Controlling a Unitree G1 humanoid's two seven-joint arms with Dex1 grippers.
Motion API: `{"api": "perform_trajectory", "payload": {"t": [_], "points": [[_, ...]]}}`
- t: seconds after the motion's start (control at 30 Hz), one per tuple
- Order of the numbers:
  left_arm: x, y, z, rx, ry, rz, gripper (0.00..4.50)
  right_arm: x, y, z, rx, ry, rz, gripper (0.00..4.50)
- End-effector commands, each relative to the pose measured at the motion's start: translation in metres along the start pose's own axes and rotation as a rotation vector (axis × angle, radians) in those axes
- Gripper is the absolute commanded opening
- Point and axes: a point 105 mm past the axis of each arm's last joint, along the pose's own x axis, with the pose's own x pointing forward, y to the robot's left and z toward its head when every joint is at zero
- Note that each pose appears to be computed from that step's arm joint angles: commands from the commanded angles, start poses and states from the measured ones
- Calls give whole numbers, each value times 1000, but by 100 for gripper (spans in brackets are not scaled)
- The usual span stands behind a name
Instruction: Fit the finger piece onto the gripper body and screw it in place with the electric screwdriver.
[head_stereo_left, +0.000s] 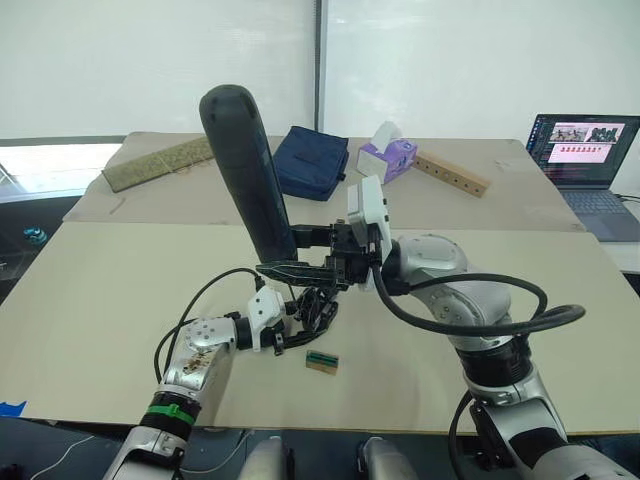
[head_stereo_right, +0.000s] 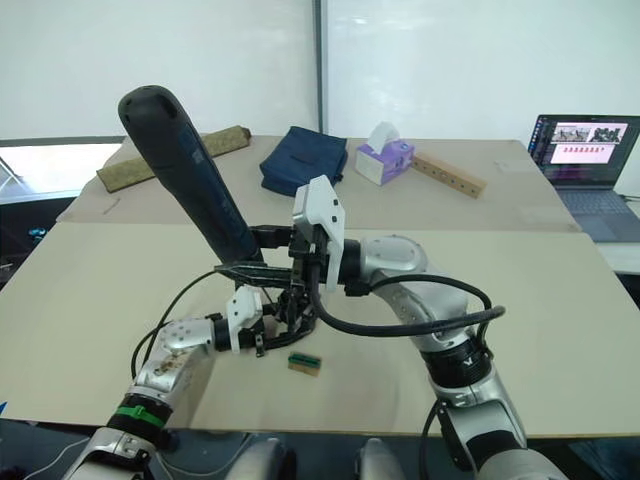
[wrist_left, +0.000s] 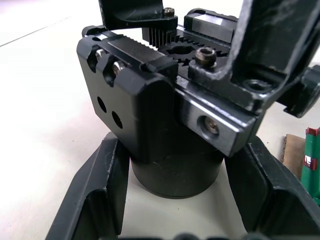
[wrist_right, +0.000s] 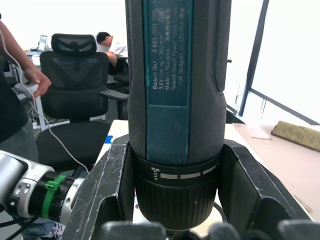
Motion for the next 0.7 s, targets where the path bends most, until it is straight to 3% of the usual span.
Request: {"api": "perform_trajectory", "payload": {"t": [0.03, 0.7], "points": [[1, -18, -26, -74, 98, -52, 226, 1, 6, 15, -64, -59, 27, 190], [-5, -19, -25, -82, 113, -43, 226, 5, 5, 6, -43, -68, 28, 190]]}}
